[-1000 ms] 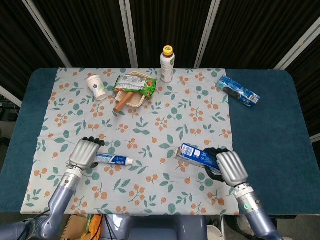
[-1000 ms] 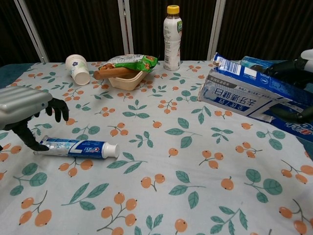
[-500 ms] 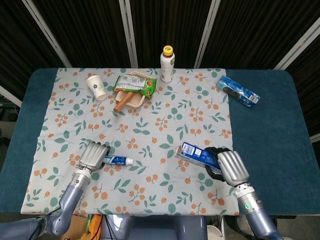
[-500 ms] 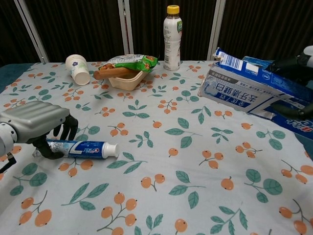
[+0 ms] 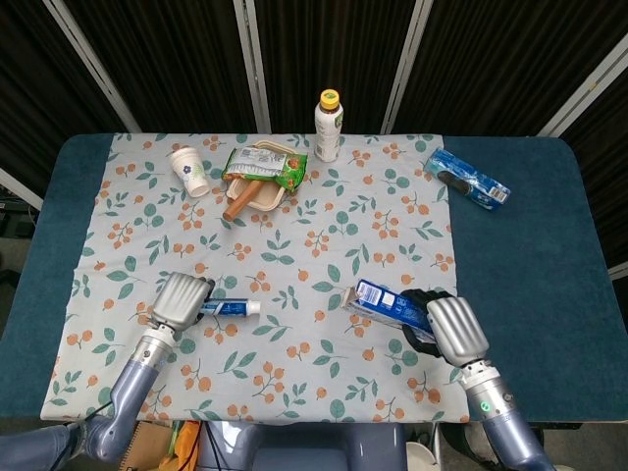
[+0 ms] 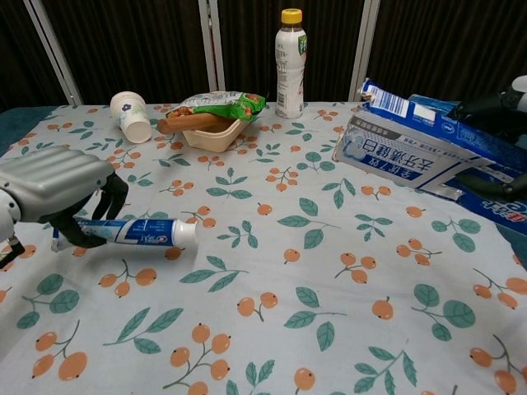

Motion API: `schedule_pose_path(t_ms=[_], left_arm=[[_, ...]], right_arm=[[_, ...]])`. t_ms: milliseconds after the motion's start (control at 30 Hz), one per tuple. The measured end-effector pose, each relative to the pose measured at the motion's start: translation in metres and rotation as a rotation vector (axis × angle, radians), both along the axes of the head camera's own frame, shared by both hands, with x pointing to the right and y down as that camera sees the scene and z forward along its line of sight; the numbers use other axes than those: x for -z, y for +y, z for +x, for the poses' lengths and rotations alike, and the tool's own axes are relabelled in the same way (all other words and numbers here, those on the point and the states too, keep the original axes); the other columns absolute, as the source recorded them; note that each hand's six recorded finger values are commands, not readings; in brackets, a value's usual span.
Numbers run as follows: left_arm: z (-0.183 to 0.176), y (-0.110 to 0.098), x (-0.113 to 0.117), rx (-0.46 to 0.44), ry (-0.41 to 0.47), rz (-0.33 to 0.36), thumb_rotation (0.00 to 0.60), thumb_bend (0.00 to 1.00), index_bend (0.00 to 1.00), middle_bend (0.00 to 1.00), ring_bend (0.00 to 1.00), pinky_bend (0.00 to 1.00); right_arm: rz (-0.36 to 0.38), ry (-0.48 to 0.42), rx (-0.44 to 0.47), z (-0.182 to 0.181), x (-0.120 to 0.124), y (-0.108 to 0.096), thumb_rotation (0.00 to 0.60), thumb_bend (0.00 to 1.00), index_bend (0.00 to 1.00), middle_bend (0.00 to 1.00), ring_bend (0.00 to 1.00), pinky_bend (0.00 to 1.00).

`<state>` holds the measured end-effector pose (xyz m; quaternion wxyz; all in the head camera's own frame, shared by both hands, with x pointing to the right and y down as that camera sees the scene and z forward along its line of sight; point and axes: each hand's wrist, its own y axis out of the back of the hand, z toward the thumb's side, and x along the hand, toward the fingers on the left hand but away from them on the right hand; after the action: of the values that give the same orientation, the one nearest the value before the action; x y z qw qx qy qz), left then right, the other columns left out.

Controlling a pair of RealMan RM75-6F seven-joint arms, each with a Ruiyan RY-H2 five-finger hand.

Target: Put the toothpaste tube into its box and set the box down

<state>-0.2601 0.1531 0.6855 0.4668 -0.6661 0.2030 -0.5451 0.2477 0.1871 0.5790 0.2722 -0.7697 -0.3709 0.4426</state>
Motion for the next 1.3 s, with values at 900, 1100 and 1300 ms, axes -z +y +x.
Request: schedule_pose_path(t_ms=[900, 1100, 1300], left_arm=[[0.105, -0.099, 0.149, -0.456, 0.203, 0.314, 0.6, 0.46, 0.72, 0.76, 0.67, 0.69], [0.124, -0.093, 0.146, -0.5, 0.196, 0.307, 0.6, 0.46, 0.72, 0.76, 0.67, 0.69], [0.138, -0.089, 0.143, -0.526, 0.184, 0.304, 0.6, 0.46, 0.72, 0.76, 0.67, 0.69]], right_arm=[[-0.013, 0.0, 0.006, -0.032, -0.004, -0.005, 0.6, 0.43, 0.45, 0.51, 0.47, 0.44], [-0.022, -0.002, -0.018, -0.029, -0.003, -0.007, 0.6, 0.43, 0.45, 0.51, 0.47, 0.44], [-0.032, -0.004, -0.031, -0.026, -0.003, -0.008, 0.6, 0.43, 0.45, 0.51, 0.47, 0.44]])
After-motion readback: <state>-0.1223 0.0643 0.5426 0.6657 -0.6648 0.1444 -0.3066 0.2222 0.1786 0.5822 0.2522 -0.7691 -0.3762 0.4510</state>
